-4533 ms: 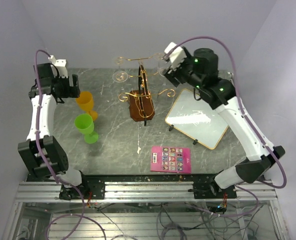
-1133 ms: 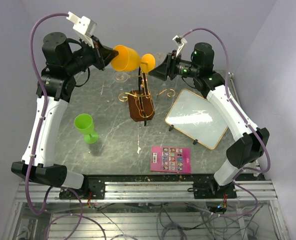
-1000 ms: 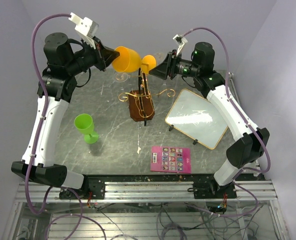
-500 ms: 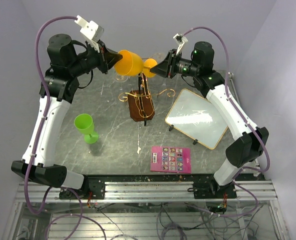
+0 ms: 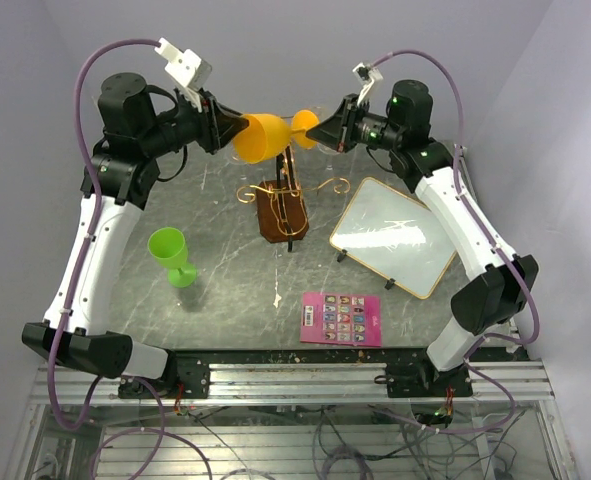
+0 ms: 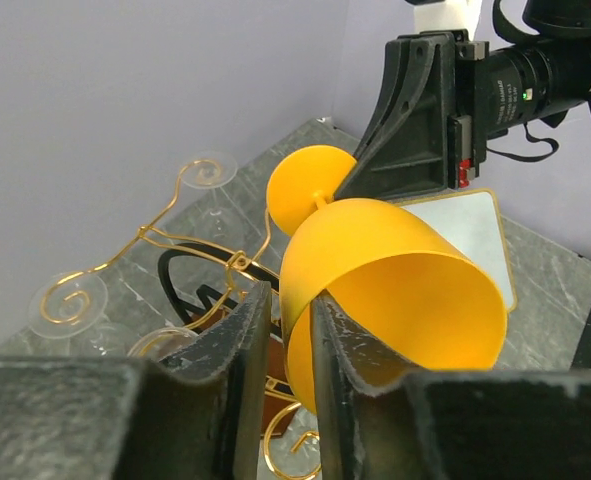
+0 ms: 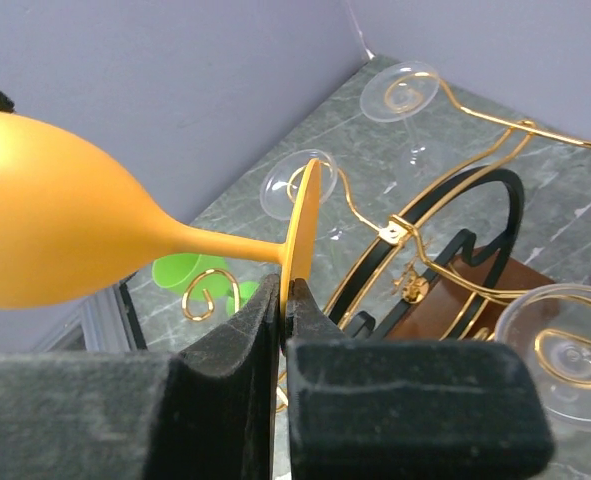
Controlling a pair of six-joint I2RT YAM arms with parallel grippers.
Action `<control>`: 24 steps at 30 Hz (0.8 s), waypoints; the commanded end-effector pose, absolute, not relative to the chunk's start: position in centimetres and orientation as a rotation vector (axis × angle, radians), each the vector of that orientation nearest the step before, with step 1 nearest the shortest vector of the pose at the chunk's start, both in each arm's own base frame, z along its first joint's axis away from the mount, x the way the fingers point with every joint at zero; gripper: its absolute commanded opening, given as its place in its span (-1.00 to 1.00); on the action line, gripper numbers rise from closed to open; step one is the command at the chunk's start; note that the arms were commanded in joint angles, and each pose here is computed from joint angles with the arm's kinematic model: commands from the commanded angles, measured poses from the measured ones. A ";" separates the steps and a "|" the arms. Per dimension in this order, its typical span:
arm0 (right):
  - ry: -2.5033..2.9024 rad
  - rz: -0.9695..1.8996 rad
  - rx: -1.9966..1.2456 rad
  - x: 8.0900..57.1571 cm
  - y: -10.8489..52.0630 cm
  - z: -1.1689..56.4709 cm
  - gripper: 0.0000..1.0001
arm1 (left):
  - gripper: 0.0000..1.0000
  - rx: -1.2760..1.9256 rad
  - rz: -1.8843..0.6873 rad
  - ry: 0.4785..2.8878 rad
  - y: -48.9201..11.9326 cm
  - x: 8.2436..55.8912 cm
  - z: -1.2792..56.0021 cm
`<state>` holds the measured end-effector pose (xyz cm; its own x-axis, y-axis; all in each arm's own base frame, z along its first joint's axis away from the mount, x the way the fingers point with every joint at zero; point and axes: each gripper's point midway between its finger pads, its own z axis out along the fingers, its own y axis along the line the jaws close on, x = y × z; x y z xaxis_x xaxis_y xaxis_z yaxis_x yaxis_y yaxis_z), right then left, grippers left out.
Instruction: Place the wine glass upside down on the wine glass rack
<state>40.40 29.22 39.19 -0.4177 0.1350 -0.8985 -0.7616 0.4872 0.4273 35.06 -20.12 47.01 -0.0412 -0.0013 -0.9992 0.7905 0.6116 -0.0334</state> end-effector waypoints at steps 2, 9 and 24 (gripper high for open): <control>1.668 1.004 -0.552 41.1 26.9 40.9 -1.00 | -0.23 0.742 -0.756 1.440 -20.5 33.2 48.1; 1.618 0.850 -0.625 41.2 23.9 41.5 -1.00 | 0.33 0.772 -0.683 1.464 -19.6 32.5 47.5; 1.458 0.505 -1.177 34.9 20.8 41.3 -1.00 | 0.80 0.775 -0.620 1.477 -17.5 31.3 48.0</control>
